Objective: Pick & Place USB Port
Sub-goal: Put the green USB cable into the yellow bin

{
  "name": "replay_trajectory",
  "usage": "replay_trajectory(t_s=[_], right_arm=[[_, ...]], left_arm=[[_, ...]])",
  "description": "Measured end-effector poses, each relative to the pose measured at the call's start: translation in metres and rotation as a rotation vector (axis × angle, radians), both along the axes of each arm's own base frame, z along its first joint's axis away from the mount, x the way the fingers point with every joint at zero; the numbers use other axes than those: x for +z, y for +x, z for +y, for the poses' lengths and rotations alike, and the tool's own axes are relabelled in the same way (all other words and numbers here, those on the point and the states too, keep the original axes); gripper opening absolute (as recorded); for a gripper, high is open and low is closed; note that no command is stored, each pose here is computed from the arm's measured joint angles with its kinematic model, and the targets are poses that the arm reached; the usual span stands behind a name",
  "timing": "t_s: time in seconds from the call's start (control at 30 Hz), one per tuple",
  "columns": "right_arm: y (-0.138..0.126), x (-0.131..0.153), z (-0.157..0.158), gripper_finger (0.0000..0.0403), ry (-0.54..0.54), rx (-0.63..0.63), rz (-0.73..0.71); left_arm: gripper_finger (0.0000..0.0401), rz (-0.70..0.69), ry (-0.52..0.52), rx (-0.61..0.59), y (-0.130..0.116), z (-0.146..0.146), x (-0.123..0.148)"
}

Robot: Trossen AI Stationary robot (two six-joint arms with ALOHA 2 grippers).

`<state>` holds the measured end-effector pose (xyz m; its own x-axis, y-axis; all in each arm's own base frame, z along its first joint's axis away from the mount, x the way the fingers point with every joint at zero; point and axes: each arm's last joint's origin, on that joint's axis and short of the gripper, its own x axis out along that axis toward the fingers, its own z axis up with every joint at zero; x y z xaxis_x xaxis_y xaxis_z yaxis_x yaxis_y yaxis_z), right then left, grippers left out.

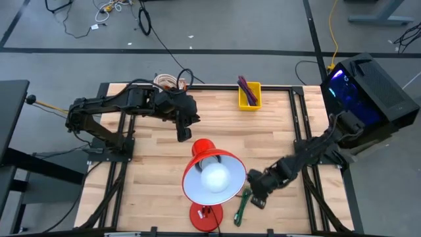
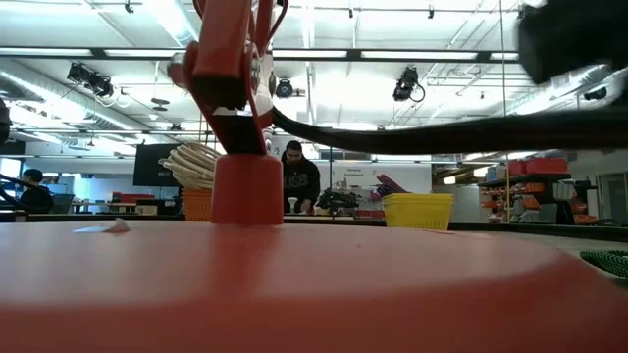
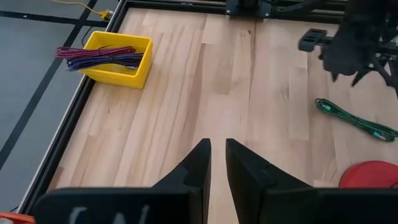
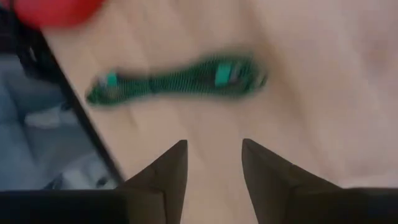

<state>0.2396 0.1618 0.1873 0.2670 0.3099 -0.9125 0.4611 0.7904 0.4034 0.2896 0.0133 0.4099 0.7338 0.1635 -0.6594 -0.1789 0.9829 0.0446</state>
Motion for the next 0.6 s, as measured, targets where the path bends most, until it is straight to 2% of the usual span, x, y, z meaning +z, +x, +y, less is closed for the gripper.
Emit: replay_trajectory(t_s=[0.1, 0.23, 0.33, 0.5, 0.6], right_arm=[[-0.001, -0.009, 0.017, 0.0151, 0.11, -0.016, 0.071], [0.011, -0.012, 0.038, 0.0151, 0.267, -0.084, -0.005], [0.016, -0.015, 0.044, 0.0151, 0.282, -0.144, -0.054], [0.014, -0.026, 0.05, 0.0151, 0.285, -0.216, 0.008], [0.017, -0.027, 0.051, 0.0151, 0.288, -0.307, -0.018]], left_arm=[[0.0053, 0.001, 0.005, -0.005, 0.0, 0.0, 0.0], [0.0053, 0.001, 0.007, -0.007, 0.0, 0.0, 0.0], [0.0053, 0.001, 0.007, -0.007, 0.0, 0.0, 0.0], [0.0053, 0.007, 0.01, -0.038, 0.0, -0.001, 0.0], [0.0053, 0.007, -0.01, -0.064, 0.0, -0.002, 0.0]])
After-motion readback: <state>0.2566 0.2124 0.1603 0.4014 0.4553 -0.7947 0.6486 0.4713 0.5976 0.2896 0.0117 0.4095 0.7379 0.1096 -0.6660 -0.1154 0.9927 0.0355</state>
